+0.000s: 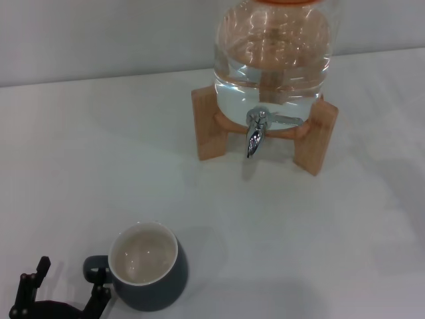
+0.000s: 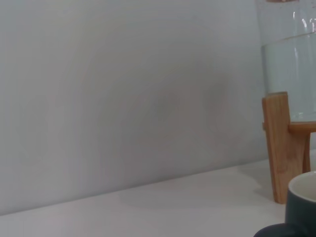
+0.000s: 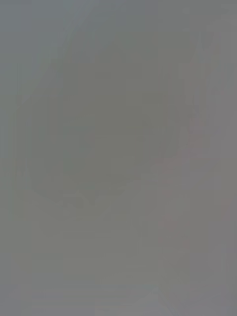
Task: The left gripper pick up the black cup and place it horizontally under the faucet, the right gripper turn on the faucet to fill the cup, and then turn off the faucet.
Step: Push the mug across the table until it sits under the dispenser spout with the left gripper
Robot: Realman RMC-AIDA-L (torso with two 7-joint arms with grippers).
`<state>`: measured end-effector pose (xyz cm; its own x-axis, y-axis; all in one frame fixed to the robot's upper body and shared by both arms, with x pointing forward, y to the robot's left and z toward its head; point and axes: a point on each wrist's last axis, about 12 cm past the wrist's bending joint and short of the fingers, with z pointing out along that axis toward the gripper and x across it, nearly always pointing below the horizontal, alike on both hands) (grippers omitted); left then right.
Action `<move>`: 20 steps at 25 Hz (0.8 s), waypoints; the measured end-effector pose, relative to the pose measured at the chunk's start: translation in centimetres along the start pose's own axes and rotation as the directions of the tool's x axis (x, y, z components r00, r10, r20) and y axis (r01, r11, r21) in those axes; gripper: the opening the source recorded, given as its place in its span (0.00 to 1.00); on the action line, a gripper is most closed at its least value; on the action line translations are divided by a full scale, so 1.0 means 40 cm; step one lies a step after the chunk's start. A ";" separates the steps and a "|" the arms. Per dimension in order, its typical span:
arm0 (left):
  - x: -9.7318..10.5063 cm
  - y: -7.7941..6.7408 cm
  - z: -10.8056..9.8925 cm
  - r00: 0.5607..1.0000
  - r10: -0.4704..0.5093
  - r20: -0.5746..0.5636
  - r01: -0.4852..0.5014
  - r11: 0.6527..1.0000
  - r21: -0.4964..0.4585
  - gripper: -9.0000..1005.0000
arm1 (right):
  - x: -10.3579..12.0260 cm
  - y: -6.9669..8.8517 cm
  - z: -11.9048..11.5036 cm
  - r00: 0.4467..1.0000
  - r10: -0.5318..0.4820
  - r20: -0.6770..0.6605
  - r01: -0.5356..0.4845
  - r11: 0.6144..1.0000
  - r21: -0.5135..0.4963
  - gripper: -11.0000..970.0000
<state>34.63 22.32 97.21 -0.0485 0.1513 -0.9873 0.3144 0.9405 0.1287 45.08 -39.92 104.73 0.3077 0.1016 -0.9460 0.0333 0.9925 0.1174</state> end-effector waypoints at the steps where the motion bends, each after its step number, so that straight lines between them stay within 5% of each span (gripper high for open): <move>1: 0.000 0.000 0.000 1.000 0.000 0.000 0.000 1.000 0.000 0.88 | 0.000 0.000 0.000 1.000 0.000 0.000 0.000 1.000 0.000 0.90; 16: 0.000 0.001 0.002 1.000 -0.024 0.001 0.024 1.000 0.006 0.79 | 0.000 0.002 0.004 1.000 0.001 0.001 -0.001 1.000 -0.002 0.90; 20: 0.000 0.001 0.002 0.999 -0.034 0.001 0.034 0.999 0.005 0.60 | 0.000 0.002 0.004 1.000 0.001 0.001 -0.001 1.000 -0.002 0.90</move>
<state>34.74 22.34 97.21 -0.0583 0.1190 -0.9912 0.3177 0.9434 0.0946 45.24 -39.87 104.78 0.3088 0.1023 -0.9456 0.0310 0.9926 0.1175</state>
